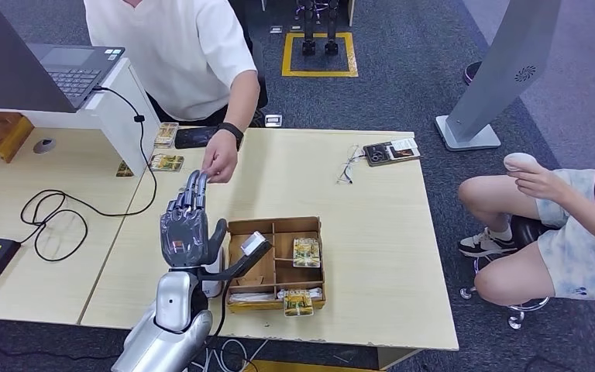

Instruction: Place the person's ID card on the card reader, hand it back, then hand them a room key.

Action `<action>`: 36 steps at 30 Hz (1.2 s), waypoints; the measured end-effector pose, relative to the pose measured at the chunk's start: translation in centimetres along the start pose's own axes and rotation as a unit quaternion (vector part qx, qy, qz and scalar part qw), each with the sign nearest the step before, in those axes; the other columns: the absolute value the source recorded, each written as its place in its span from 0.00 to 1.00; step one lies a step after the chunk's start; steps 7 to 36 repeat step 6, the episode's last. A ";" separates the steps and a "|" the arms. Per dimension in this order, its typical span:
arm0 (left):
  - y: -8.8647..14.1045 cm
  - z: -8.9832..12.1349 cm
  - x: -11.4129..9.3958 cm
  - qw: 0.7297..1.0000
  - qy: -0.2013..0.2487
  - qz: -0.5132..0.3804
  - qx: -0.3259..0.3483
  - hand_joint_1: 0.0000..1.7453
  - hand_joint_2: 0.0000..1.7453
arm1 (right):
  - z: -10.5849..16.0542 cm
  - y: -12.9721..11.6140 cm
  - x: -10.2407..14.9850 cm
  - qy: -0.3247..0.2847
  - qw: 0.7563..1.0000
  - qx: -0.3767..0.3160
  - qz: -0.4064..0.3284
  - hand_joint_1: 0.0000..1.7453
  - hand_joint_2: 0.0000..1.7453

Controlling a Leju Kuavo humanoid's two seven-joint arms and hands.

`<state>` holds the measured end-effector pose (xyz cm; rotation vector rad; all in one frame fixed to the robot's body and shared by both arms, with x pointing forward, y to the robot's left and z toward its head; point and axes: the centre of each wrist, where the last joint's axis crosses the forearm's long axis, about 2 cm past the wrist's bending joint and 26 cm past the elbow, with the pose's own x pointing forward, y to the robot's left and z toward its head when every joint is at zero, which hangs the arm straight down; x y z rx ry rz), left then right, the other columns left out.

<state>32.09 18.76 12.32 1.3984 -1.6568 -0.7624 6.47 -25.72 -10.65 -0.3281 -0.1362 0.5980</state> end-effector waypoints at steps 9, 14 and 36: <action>0.1 0.1 0.0 1.000 -0.007 0.013 0.000 0.00 1.00 | 0.0 0.0 0.0 0.000 1.000 -0.001 0.000 0.00 1.00; 0.1 0.1 0.0 1.000 -0.007 0.013 0.000 0.00 1.00 | 0.0 0.0 0.0 0.000 1.000 -0.001 0.000 0.00 1.00; 0.1 0.1 0.0 1.000 -0.007 0.013 0.000 0.00 1.00 | 0.0 0.0 0.0 0.000 1.000 -0.001 0.000 0.00 1.00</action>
